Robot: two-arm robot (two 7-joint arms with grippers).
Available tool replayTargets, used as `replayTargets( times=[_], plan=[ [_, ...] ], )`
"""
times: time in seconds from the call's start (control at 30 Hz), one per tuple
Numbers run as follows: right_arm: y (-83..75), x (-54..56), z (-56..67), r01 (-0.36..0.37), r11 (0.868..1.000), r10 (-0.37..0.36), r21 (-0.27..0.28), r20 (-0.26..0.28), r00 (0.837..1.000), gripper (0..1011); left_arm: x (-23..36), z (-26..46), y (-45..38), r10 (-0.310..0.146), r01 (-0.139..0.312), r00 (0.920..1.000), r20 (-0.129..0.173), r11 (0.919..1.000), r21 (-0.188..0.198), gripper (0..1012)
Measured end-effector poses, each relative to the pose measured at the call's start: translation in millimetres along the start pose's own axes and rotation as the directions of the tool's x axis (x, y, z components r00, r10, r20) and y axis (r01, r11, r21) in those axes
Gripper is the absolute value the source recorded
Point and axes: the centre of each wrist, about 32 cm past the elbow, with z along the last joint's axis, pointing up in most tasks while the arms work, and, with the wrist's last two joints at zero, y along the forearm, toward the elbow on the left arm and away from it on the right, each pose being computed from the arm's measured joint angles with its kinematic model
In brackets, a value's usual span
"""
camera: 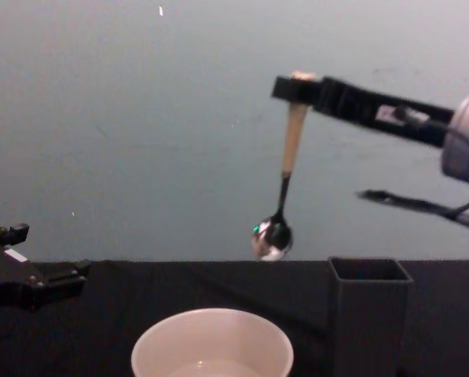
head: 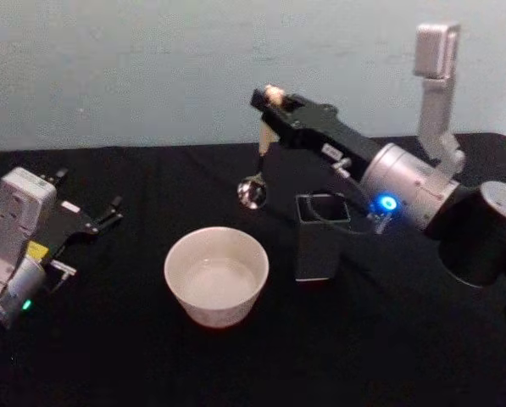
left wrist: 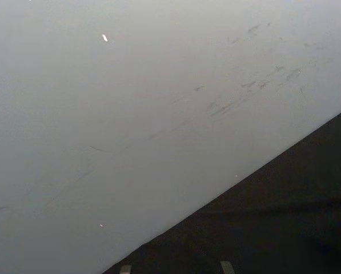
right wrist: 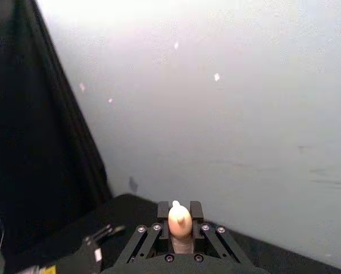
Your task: Pick up the stirring spoon with one hand, stir inside the cup, then place it back in its original position.
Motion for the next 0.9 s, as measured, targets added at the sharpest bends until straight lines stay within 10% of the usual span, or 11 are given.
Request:
replayTargets(
  times=[0.43, 0.9],
  plan=[
    [-38.3, 5.0, 17.3, 0.077, 0.995, -0.077, 0.065, -0.002, 0.997, 214, 0.0, 0.0, 0.0, 0.000, 0.000, 1.0000, 0.000, 1.0000, 0.000, 1001],
    [-63.5, 8.0, 9.9, 0.120, 0.992, -0.120, 0.050, 0.001, 0.993, 214, 0.0, 0.0, 0.0, 0.000, 0.000, 1.0000, 0.000, 1.0000, 0.000, 1001]
  ],
)
